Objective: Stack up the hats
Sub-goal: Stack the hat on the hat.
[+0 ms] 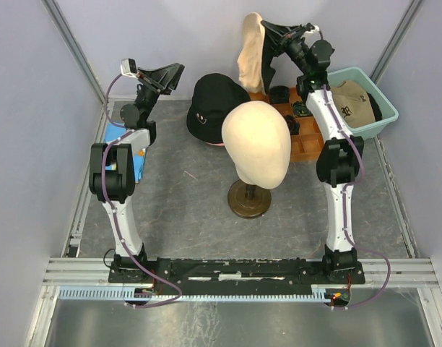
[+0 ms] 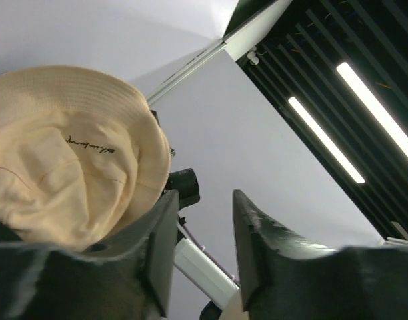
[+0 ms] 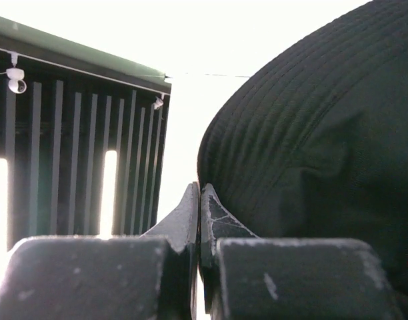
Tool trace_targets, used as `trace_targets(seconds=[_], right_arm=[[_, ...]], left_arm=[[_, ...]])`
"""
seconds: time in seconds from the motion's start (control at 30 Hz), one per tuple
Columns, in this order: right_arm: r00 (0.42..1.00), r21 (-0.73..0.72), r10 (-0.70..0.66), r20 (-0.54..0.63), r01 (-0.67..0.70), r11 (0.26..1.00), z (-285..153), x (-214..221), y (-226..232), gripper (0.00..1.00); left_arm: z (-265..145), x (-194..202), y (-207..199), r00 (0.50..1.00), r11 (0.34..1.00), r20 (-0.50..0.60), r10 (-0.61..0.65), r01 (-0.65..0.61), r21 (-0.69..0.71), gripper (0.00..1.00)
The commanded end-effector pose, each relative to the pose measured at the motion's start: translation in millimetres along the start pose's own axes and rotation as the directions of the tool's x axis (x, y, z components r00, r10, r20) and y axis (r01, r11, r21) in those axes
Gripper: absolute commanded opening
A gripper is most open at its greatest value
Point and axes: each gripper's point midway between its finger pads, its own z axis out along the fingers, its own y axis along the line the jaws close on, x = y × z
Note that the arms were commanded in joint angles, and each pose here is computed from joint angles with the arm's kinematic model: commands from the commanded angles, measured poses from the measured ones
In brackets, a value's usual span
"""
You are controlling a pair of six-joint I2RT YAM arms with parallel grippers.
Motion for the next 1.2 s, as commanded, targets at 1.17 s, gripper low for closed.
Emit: trace_targets(seconds=[1.17], right_arm=[[0.976,-0.436,0.069,-0.206,-0.155,0.887,-15,230,266,0.00]], left_arm=[[30,68,-66,0.991,0.958,-0.115,0.072,-0.036,0.284,0.82]])
